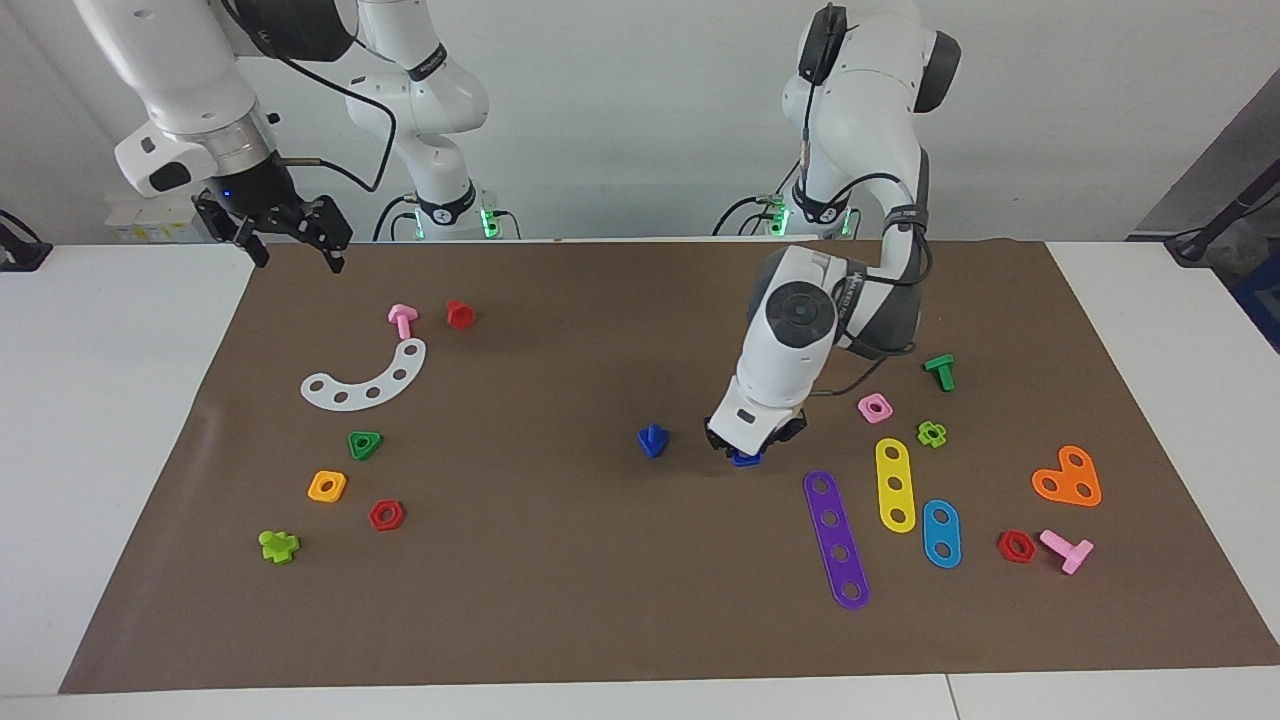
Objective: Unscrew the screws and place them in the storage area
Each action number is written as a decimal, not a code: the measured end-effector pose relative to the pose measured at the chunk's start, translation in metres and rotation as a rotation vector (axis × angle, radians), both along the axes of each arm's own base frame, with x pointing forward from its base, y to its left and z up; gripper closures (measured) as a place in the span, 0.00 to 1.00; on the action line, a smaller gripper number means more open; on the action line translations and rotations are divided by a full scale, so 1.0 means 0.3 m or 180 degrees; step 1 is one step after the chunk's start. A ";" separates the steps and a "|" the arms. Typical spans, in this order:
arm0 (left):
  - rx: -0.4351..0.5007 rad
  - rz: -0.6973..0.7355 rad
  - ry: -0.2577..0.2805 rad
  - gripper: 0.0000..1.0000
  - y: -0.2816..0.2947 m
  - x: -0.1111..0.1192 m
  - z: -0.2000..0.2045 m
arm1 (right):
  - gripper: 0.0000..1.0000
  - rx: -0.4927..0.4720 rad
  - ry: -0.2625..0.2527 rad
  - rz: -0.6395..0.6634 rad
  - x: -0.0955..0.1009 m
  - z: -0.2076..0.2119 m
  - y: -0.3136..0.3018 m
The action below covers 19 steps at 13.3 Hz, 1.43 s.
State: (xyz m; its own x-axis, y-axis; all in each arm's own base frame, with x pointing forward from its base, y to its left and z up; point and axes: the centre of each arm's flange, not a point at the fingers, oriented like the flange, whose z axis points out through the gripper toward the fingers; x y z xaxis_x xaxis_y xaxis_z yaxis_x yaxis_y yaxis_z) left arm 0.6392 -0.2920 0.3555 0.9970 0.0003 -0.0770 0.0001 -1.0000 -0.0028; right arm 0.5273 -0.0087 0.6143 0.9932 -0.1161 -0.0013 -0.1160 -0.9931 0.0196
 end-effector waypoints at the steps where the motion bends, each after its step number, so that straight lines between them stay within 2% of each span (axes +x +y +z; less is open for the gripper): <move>1: 0.0003 -0.0072 0.0046 0.52 0.055 0.008 -0.017 | 0.00 -0.0005 -0.0039 -0.0001 0.010 -0.005 0.053; 4: -0.0051 -0.0305 0.0173 0.52 0.195 -0.001 -0.040 | 0.00 0.0005 -0.0148 -0.0003 0.054 -0.058 0.271; 7: -0.0084 -0.0511 0.0224 0.52 0.314 -0.051 -0.040 | 0.00 0.0020 -0.0176 0.0003 0.091 -0.161 0.551; 9: -0.0093 -0.0590 0.0185 0.52 0.362 -0.101 -0.062 | 0.00 0.0035 -0.0236 0.0022 0.094 -0.241 0.758; 12: -0.0116 -0.0616 0.0015 0.52 0.386 -0.153 -0.110 | 0.00 0.0096 -0.0326 -0.0017 0.094 -0.383 0.994; 15: -0.0132 -0.0615 -0.0094 0.52 0.392 -0.172 -0.130 | 0.00 0.0134 -0.0369 0.0074 0.120 -0.551 1.123; 16: -0.0137 -0.0616 -0.0127 0.44 0.391 -0.170 -0.125 | 0.00 0.0151 -0.0394 0.0077 0.142 -0.602 1.142; 19: -0.0153 -0.0617 -0.0213 0.07 0.387 -0.163 -0.107 | 0.00 0.0114 -0.0324 0.0139 0.184 -0.762 1.216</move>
